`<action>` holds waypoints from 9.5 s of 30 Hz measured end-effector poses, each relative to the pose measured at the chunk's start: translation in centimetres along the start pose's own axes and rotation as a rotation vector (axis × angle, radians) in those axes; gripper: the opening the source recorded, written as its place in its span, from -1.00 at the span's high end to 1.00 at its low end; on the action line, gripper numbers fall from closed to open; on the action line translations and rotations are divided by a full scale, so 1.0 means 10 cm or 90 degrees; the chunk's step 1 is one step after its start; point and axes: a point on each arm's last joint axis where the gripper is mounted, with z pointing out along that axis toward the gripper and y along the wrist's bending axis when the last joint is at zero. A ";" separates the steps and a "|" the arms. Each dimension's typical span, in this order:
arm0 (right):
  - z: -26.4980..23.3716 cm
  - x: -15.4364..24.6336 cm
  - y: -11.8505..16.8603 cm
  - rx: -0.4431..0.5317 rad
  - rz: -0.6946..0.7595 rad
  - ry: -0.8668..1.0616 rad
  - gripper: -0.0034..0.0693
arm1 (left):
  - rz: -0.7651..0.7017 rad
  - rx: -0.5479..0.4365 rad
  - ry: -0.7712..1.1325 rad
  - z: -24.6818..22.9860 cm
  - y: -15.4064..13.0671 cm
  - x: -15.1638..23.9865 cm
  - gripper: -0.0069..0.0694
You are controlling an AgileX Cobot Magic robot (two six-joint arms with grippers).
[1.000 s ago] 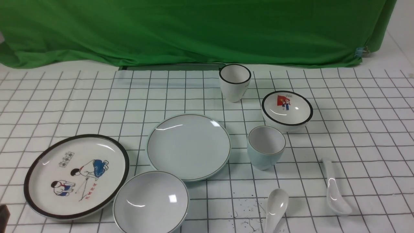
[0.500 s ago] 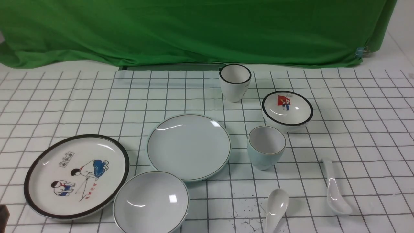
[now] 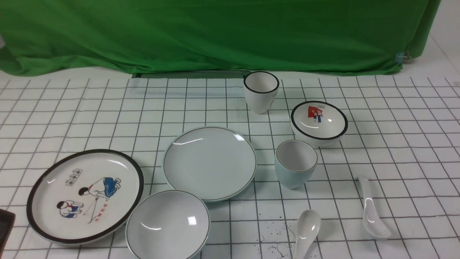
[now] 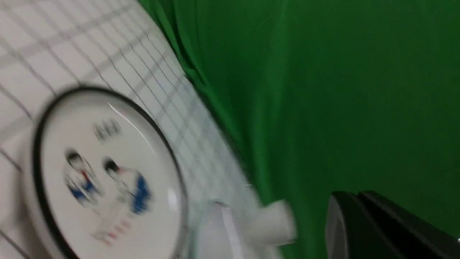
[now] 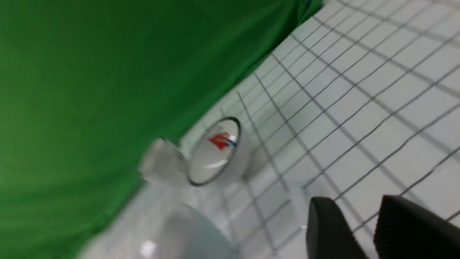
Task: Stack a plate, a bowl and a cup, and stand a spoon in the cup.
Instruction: Use the left arm to grab a blue rice bowl, then use the left arm to put the blue rice bowl into the blue large plate in the middle, then use the right arm to grab a blue teacup, then use the right arm to put the blue teacup into the blue rice bowl in the middle, then use the right arm to grab a blue soup spoon, then use the right arm to put the blue soup spoon into the blue teacup in the middle
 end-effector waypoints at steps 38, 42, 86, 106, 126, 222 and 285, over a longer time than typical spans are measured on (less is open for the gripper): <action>1.04 -0.48 1.62 -0.007 -0.797 0.634 0.87 | 0.833 -0.209 0.740 1.09 -1.18 0.09 0.90; 1.17 -0.19 1.62 -0.030 -0.823 0.716 0.87 | 0.833 -0.218 0.854 1.30 -1.00 0.47 0.87; 1.27 -0.10 1.77 -0.079 -0.855 0.688 0.82 | 0.792 -0.263 0.804 2.14 -0.77 0.94 0.84; 1.30 -0.22 1.96 -0.104 -0.854 0.627 0.82 | 0.685 -0.218 0.837 3.37 -0.43 1.09 0.84; 1.61 0.02 1.85 -0.085 -0.852 0.662 0.32 | 0.707 -0.224 0.824 3.46 -0.32 1.11 0.33; 2.29 0.36 2.34 0.064 -0.869 0.781 -0.44 | 0.807 -0.122 0.574 0.84 -1.52 -0.08 0.92; 2.73 1.50 2.52 -0.492 -0.603 0.092 0.39 | 0.820 -0.104 0.550 0.87 -1.55 -0.09 0.92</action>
